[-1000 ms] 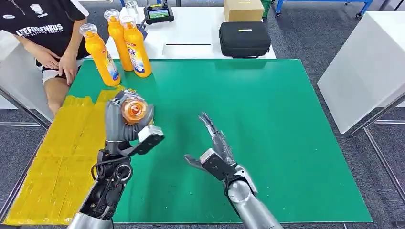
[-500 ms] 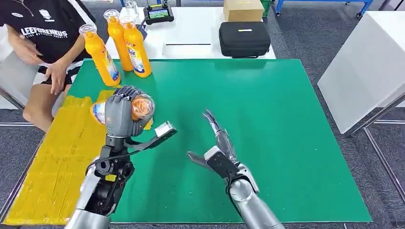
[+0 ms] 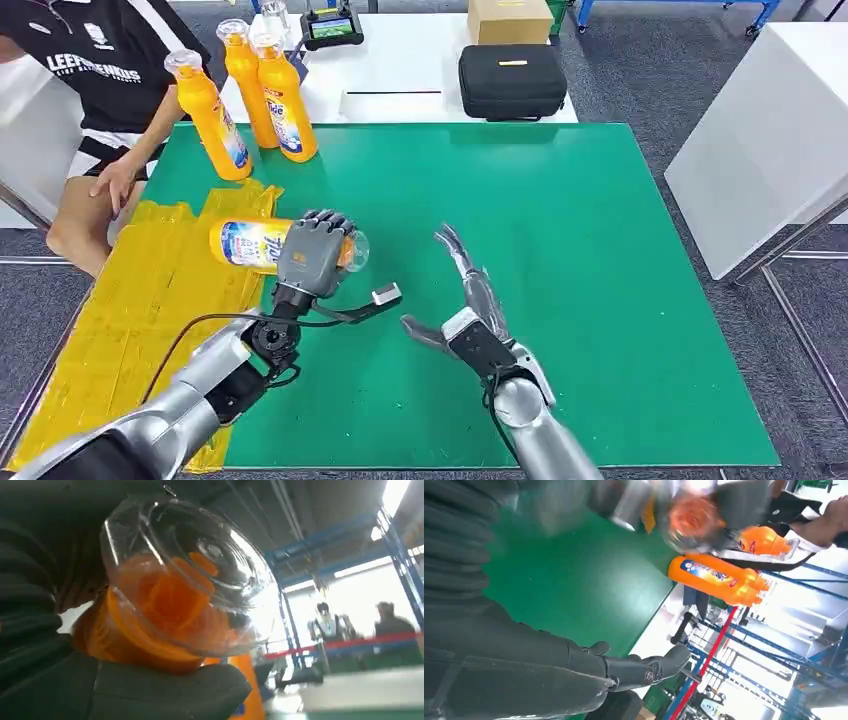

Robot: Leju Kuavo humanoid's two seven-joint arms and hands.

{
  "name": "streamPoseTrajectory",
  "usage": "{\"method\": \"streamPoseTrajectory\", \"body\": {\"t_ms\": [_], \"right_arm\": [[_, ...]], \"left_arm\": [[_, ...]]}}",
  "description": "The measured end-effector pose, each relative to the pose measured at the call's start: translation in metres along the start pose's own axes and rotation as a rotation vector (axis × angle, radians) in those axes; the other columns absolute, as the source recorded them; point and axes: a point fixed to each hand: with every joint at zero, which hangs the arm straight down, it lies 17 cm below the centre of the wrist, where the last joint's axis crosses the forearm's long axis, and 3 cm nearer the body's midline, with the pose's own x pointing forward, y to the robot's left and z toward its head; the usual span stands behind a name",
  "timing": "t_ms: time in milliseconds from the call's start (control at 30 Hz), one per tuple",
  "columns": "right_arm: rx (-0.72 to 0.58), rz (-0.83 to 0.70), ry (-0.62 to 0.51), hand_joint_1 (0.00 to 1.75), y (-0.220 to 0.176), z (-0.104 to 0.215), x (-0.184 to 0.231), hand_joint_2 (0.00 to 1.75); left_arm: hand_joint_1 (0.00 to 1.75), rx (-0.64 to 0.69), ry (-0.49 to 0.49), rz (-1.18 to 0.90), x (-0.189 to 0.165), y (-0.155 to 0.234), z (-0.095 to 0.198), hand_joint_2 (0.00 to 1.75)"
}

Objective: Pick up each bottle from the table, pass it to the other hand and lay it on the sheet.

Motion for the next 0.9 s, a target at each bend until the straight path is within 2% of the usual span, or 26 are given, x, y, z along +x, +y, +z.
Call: {"method": "streamPoseTrajectory", "body": {"t_ms": [567,900], "right_arm": [[-0.009,0.029,-0.011,0.0,-0.008,0.008,0.005,1.75],[-0.028,0.046,0.005,0.0,-0.017,0.018,0.002,1.75]], "left_arm": [[1.75,-0.134,-0.027,-0.081,-0.007,-0.044,0.02,1.75],[1.75,-0.287,0.059,-0.155,-0.036,-0.082,0.041,1.75]]}}
